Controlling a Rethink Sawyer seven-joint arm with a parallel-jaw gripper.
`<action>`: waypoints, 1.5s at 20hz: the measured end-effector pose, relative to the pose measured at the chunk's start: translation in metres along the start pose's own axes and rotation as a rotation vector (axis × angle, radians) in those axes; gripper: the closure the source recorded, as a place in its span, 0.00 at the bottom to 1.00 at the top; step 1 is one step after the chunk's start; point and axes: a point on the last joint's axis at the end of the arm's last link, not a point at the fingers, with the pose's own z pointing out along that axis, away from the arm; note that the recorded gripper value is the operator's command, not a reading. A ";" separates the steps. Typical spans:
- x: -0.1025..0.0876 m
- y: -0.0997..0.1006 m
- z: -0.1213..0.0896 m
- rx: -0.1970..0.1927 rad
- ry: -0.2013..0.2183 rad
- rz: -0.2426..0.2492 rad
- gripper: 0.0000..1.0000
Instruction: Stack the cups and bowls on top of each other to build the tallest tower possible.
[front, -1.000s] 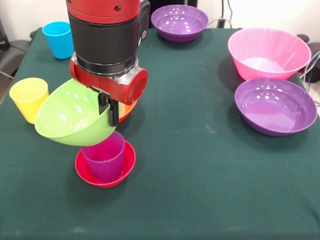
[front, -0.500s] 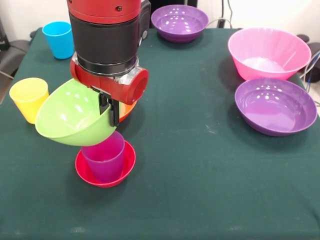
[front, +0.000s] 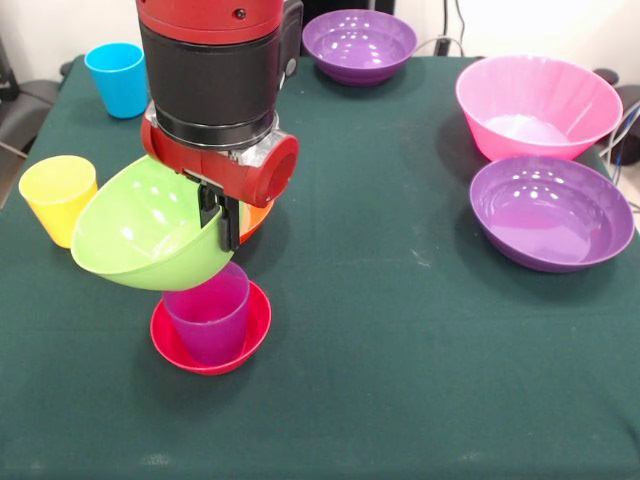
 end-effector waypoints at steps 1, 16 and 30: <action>0.000 0.000 -0.001 0.000 -0.002 -0.001 1.00; -0.001 0.002 -0.005 -0.003 -0.008 -0.005 1.00; -0.001 0.002 -0.005 -0.002 -0.010 -0.008 1.00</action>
